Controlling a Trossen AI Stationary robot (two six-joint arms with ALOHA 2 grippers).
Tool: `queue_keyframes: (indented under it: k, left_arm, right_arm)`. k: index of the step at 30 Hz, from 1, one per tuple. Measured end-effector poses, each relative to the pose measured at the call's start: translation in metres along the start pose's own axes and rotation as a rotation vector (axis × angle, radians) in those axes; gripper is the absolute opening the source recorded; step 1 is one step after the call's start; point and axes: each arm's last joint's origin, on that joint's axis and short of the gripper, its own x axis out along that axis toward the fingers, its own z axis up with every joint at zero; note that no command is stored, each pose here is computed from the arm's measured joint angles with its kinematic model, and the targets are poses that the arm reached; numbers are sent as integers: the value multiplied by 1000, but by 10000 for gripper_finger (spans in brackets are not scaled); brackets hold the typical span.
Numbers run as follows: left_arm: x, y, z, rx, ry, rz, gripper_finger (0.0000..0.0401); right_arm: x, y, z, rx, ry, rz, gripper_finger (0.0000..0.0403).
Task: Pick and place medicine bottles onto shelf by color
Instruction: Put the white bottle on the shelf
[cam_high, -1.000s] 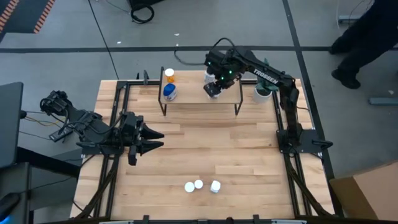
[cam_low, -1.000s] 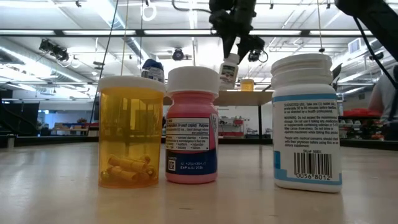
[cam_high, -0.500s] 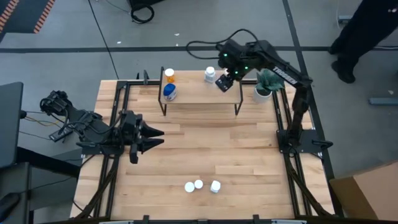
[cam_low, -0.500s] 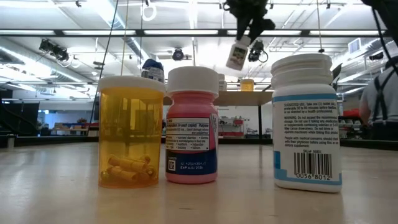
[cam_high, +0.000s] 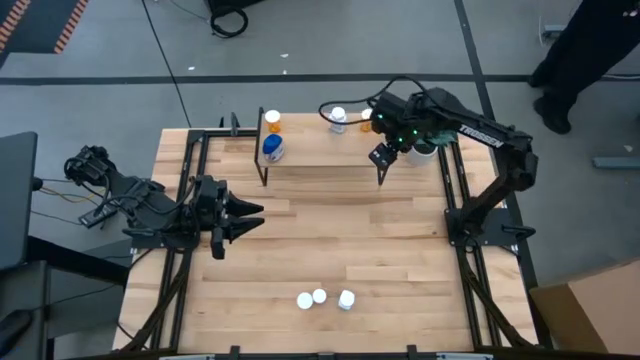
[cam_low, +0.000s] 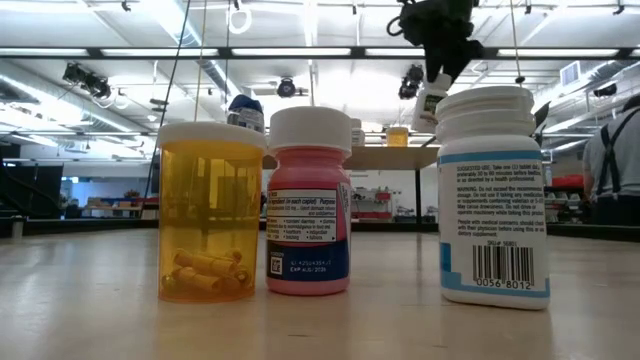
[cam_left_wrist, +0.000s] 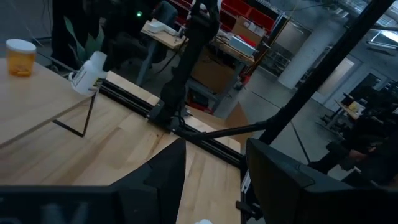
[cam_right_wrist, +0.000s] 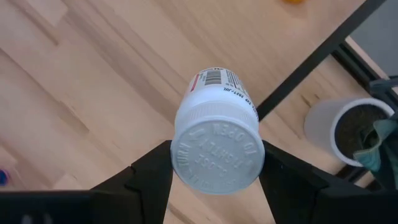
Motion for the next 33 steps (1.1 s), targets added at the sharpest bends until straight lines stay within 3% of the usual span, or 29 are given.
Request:
queue_keyframes:
  k: [6,15,33]
  left_arm:
    - [1,2,1,-4,-8,11,173]
    - [2,2,2,-30,-10,14,176]
    - [2,2,2,-30,-11,13,174]
  right_arm:
    - [-5,-4,16,37,-33,27,222]
    - [26,-4,43,14,115,10,222]
    - [30,-10,54,82,54,28,223]
